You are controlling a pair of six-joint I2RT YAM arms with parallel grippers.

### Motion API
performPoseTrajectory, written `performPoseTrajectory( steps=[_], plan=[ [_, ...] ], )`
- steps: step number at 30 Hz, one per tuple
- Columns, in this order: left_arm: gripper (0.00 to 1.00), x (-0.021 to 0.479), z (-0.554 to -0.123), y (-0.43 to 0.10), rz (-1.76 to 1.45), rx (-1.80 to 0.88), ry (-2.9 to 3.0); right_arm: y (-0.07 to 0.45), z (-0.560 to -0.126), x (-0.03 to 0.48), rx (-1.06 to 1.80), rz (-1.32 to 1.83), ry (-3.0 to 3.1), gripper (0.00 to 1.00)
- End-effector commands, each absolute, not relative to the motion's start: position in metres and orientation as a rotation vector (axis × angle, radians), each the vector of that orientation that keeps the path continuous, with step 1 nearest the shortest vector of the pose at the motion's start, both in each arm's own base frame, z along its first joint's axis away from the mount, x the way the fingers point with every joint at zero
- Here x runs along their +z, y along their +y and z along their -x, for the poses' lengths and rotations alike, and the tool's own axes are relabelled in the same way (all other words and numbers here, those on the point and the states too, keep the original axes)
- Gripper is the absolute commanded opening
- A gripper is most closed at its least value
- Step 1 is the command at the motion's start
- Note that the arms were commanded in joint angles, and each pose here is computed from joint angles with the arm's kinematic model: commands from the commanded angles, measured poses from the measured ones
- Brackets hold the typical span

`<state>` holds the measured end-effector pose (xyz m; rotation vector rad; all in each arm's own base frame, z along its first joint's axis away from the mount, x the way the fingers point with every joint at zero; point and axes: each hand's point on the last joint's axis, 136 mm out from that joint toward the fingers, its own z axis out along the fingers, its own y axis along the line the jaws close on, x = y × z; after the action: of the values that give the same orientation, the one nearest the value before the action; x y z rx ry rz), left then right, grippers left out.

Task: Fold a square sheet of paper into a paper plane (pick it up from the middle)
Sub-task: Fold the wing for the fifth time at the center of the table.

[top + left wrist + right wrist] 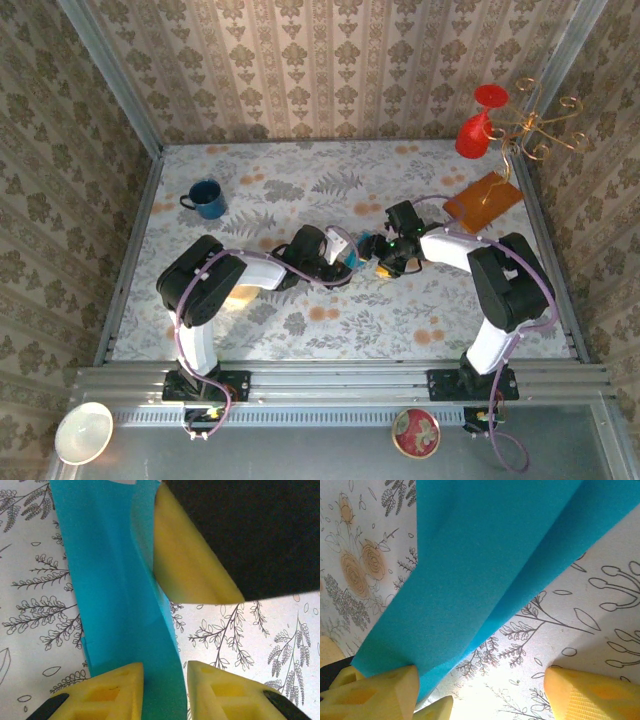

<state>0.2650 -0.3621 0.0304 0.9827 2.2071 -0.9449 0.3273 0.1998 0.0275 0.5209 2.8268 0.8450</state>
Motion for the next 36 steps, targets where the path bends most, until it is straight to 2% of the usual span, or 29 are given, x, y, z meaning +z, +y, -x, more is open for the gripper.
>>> performPoseTrajectory(
  steps=[1, 4, 7, 13, 22, 36],
  plan=[
    [0.31, 0.021, -0.261, -0.358, -0.964, -0.95, 2.288, 0.19, -0.331, -0.001, 0.687, -0.487, 2.861, 0.72],
    [0.31, 0.019, -0.262, -0.358, -0.953, -0.948, 2.314, 0.19, -0.329, -0.006, 0.665, -0.49, 2.881, 0.73],
    [0.26, 0.015, -0.263, -0.356, -0.942, -0.945, 2.341, 0.189, -0.328, -0.01, 0.662, -0.501, 2.889, 0.73],
    [0.19, 0.014, -0.264, -0.354, -0.914, -0.966, 2.377, 0.188, -0.337, 0.011, 0.776, -0.493, 2.794, 0.73],
    [0.18, 0.011, -0.263, -0.354, -0.86, -1.053, 2.462, 0.184, -0.334, 0.057, 0.97, -0.312, 2.623, 0.73],
    [0.18, 0.01, -0.265, -0.352, -0.774, -1.138, 2.541, 0.198, -0.344, 0.037, 0.824, -0.284, 2.742, 0.71]
  ],
)
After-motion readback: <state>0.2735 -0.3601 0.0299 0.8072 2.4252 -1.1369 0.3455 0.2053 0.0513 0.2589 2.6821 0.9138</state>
